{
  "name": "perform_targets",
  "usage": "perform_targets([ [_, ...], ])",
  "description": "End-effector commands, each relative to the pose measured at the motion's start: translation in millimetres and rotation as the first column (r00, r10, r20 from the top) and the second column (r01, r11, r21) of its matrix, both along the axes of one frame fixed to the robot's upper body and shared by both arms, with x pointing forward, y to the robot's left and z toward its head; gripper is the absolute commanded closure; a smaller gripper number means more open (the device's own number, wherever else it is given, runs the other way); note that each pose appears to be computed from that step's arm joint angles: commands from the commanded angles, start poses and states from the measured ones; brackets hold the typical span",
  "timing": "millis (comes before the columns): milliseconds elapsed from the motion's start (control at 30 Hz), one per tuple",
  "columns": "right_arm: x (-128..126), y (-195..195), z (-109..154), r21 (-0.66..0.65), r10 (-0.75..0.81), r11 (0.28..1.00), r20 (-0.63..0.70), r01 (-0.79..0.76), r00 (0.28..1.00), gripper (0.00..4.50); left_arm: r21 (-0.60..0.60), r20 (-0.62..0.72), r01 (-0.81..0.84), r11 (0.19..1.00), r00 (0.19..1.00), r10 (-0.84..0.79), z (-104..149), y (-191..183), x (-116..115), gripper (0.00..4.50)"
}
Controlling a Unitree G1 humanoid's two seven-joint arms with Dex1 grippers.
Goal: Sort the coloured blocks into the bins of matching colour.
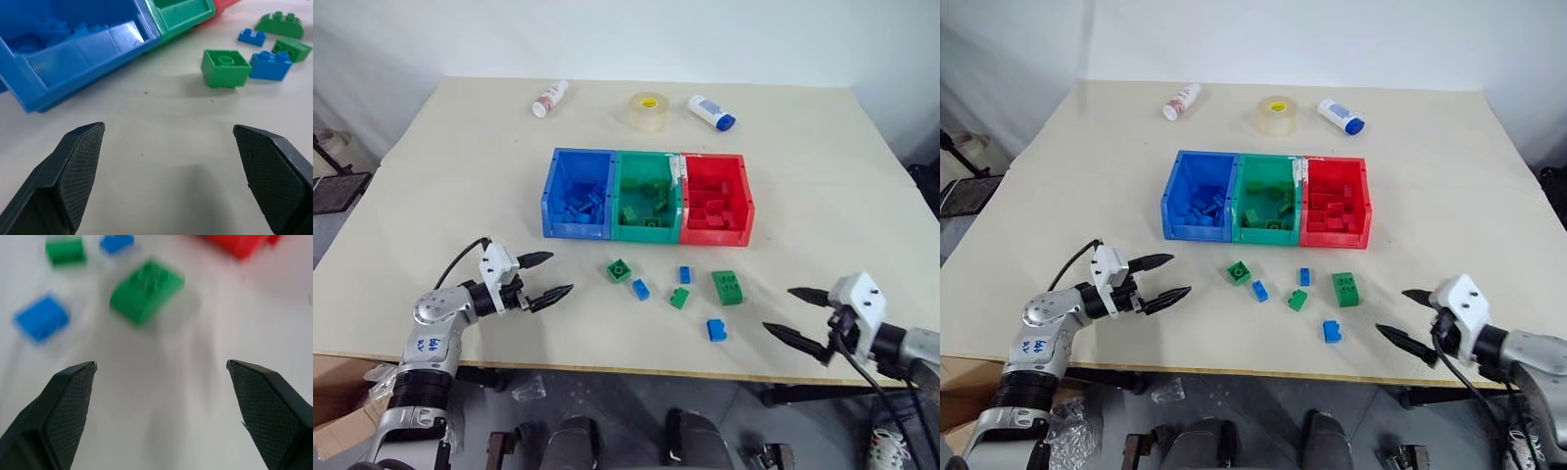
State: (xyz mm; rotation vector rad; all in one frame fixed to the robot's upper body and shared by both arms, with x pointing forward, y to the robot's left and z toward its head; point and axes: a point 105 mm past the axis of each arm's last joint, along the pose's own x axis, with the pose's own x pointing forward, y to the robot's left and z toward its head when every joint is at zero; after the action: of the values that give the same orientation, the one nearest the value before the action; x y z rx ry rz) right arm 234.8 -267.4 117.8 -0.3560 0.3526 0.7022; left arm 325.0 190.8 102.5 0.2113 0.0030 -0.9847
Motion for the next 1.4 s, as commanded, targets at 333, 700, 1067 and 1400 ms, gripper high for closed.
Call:
perform_targets([
  [333, -1, 44, 19, 0.027, 0.119, 0.992, 0.035, -0.120, 0.992, 0.00, -0.041, 0.062, 0.074, 0.996, 0.996, -0.072, 14, -7, 0, 0.03],
  [700, -7, 107, -12, 0.054, 0.372, 0.928, -0.118, -0.368, 0.921, 0.00, -0.048, 0.038, 0.091, 0.995, 0.995, -0.089, 10, -11, -29, 0.03],
  [1067, 20, 125, -31, 0.018, 0.400, 0.916, -0.136, -0.401, 0.907, 0.96, -0.045, 0.025, 0.041, 0.998, 0.999, -0.040, 11, -5, -45, 0.00],
  [1400, 25, 123, -13, 0.010, 0.400, 0.916, -0.063, -0.400, 0.914, 3.03, -0.043, 0.034, 0.027, 0.999, 0.999, -0.026, 11, -4, -44, 0.00],
])
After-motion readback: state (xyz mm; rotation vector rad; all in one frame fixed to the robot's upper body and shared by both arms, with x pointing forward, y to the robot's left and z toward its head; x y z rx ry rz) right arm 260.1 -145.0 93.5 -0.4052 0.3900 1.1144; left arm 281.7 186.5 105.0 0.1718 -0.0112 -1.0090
